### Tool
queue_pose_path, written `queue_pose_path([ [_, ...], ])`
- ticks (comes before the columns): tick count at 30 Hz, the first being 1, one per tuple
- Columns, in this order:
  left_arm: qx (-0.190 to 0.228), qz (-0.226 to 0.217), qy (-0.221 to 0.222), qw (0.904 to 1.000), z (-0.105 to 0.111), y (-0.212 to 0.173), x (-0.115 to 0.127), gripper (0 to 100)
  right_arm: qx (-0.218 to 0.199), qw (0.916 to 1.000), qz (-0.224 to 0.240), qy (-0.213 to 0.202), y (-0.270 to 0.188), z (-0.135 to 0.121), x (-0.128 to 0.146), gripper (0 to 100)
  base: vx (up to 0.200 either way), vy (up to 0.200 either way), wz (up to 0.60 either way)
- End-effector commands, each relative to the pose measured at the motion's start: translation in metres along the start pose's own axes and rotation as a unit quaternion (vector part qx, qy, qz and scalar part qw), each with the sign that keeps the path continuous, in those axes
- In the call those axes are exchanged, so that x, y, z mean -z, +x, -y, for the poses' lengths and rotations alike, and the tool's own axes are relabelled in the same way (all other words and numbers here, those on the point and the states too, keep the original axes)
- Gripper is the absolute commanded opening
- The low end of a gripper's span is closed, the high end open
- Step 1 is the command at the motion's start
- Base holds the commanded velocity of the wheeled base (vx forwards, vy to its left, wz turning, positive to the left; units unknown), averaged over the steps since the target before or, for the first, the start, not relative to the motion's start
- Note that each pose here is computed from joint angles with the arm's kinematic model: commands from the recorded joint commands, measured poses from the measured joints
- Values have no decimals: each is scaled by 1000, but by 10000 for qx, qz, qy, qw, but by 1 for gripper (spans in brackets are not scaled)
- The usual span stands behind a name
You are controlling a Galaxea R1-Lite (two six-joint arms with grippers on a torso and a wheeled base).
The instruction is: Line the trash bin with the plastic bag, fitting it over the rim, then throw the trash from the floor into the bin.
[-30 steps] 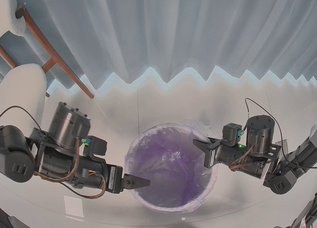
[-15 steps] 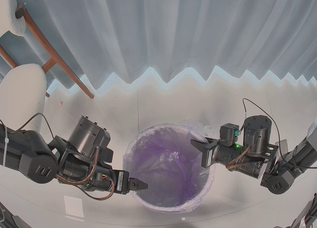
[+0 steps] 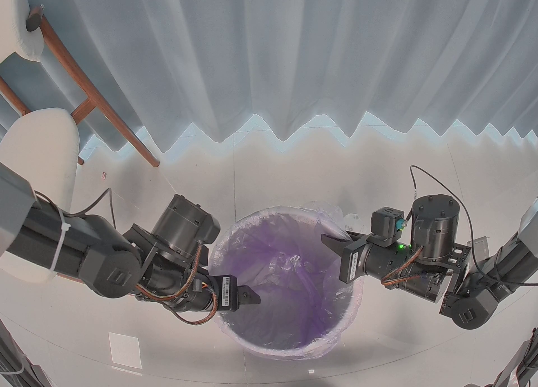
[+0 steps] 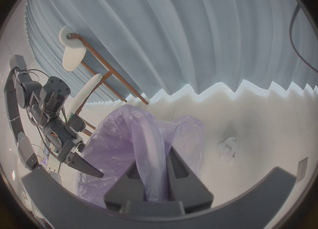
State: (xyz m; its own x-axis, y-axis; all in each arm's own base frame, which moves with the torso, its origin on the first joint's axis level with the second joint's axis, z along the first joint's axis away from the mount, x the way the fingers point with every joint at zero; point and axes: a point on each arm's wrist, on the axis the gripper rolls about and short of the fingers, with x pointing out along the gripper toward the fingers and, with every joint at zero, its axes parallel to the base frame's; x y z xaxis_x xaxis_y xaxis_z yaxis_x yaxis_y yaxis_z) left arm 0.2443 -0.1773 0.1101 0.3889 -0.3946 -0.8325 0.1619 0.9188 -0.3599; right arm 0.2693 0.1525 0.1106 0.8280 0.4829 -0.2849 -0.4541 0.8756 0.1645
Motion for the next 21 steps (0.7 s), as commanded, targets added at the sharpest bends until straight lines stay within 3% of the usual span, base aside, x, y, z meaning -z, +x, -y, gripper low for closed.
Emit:
queue_pose_path([
  [1, -112, -58, -57, 9999, 2, 16, -6, 100, -4, 10000, 18, 1, 0, 0, -1, 0, 0, 0, 0],
  [4, -120, 30, -135, 9998, 4, 16, -10, 100, -4, 10000, 18, 1, 0, 0, -1, 0, 0, 0, 0],
  [5, -135, 49, -135, 9998, 4, 16, -11, 0, -3, 10000, 10, 2, 0, 0, 0, 0, 0, 0, 0],
  [19, -292, 281, -153, 9991, 2, 13, -18, 0, -17, 10000, 0, -8, 1, 0, 0, 0, 0, 0, 0],
  [20, -288, 287, -152, 9991, 2, 13, -19, 0, -5, 10000, -68, 0, 0, 0, 4, 100, 0, 0, 0],
  [21, -288, 287, -152, 9991, 2, 13, -19, 0, -5, 10000, -68, 0, 0, 0, 4, 100, 0, 0, 0],
])
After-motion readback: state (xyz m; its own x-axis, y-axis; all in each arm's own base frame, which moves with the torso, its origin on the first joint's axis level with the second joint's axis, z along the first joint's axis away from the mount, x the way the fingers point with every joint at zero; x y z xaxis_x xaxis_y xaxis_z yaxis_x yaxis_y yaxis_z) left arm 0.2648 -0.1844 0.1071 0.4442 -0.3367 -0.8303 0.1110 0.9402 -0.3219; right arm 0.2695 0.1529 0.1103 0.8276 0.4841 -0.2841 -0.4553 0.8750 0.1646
